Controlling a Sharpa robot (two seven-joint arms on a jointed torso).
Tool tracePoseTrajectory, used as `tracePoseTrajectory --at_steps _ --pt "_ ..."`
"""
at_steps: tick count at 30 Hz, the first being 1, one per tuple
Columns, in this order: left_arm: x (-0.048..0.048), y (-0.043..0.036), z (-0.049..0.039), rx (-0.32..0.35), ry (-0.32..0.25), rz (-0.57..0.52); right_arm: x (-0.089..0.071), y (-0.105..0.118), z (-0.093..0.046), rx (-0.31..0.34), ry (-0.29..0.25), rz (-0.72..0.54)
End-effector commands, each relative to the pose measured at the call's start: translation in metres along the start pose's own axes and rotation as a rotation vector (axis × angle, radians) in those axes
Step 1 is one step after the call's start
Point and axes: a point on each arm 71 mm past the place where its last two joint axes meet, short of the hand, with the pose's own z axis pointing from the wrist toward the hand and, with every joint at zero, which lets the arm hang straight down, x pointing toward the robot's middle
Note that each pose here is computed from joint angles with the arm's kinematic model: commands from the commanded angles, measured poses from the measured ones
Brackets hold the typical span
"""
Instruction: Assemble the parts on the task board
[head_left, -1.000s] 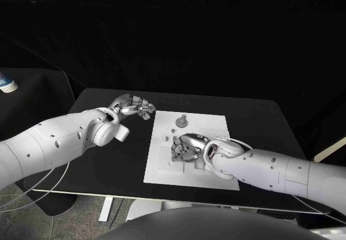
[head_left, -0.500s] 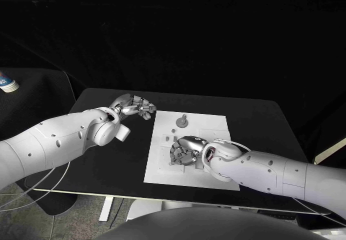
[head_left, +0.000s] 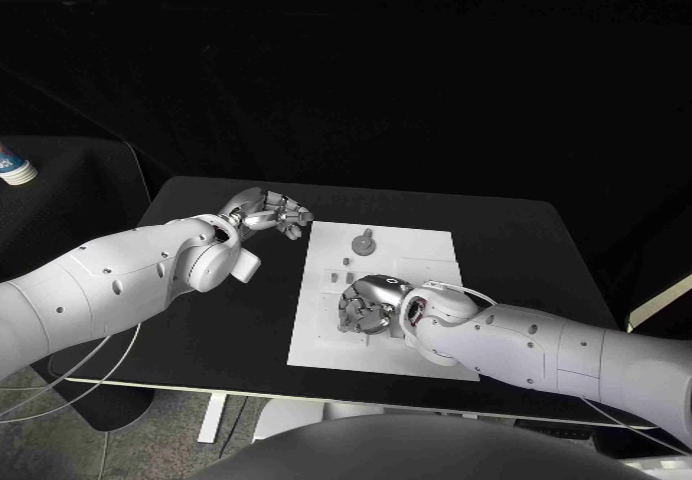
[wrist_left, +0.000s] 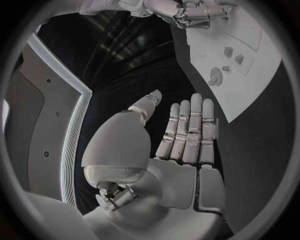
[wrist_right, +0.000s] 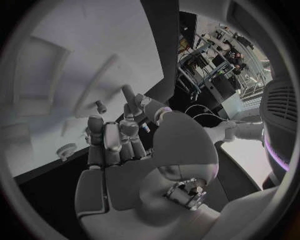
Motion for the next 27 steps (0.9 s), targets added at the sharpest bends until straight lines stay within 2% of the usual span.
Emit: tracePoseTrajectory --at_steps 1,27 --pt "0.0016 -0.0015 0.0006 0.008 0.011 -0.010 0.0005 0.0001 0.0012 -0.002 -0.002 -0.029" --pt "0.0024 -0.0018 0.0011 0.009 0.014 -0.010 0.0024 0.0045 0.0035 -0.023 -0.042 -0.034"
